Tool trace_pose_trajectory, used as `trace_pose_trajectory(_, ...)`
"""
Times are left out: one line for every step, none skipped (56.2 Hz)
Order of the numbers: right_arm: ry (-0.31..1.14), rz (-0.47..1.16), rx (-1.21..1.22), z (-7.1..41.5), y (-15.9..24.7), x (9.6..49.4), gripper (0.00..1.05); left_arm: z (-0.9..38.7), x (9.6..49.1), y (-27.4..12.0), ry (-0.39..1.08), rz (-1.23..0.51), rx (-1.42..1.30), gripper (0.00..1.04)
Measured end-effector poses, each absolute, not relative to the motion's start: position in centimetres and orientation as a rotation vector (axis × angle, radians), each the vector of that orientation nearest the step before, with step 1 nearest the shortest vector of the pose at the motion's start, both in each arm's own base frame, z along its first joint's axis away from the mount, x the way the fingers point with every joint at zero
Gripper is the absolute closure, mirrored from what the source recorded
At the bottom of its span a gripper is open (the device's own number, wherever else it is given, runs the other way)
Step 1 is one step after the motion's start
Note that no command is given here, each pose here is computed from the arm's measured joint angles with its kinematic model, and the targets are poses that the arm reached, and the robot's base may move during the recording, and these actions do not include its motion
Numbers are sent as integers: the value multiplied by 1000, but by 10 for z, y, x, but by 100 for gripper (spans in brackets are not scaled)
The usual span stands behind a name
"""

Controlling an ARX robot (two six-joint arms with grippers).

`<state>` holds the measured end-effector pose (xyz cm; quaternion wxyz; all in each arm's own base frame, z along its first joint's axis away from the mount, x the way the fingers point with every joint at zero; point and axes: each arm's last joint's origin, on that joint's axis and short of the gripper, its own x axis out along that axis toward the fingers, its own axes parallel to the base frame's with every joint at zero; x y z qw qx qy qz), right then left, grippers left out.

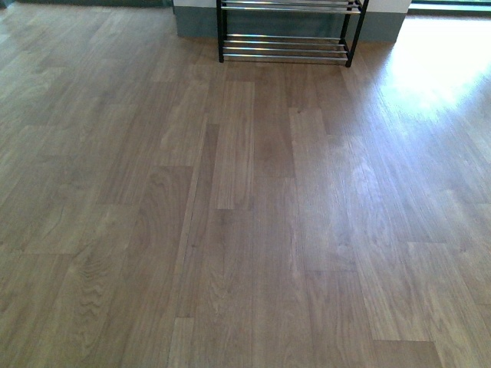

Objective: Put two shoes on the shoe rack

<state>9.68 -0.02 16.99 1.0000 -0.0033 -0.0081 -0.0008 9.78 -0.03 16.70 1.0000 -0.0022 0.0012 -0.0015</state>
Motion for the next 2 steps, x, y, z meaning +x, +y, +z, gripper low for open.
trace_pose_trajectory(-16, -2, -7, 170, 0, 97, 9, 167, 98, 0, 2, -3, -4, 9)
trace_pose_trajectory(-16, -2, -7, 170, 0, 97, 9, 167, 98, 0, 2, -3, -4, 9)
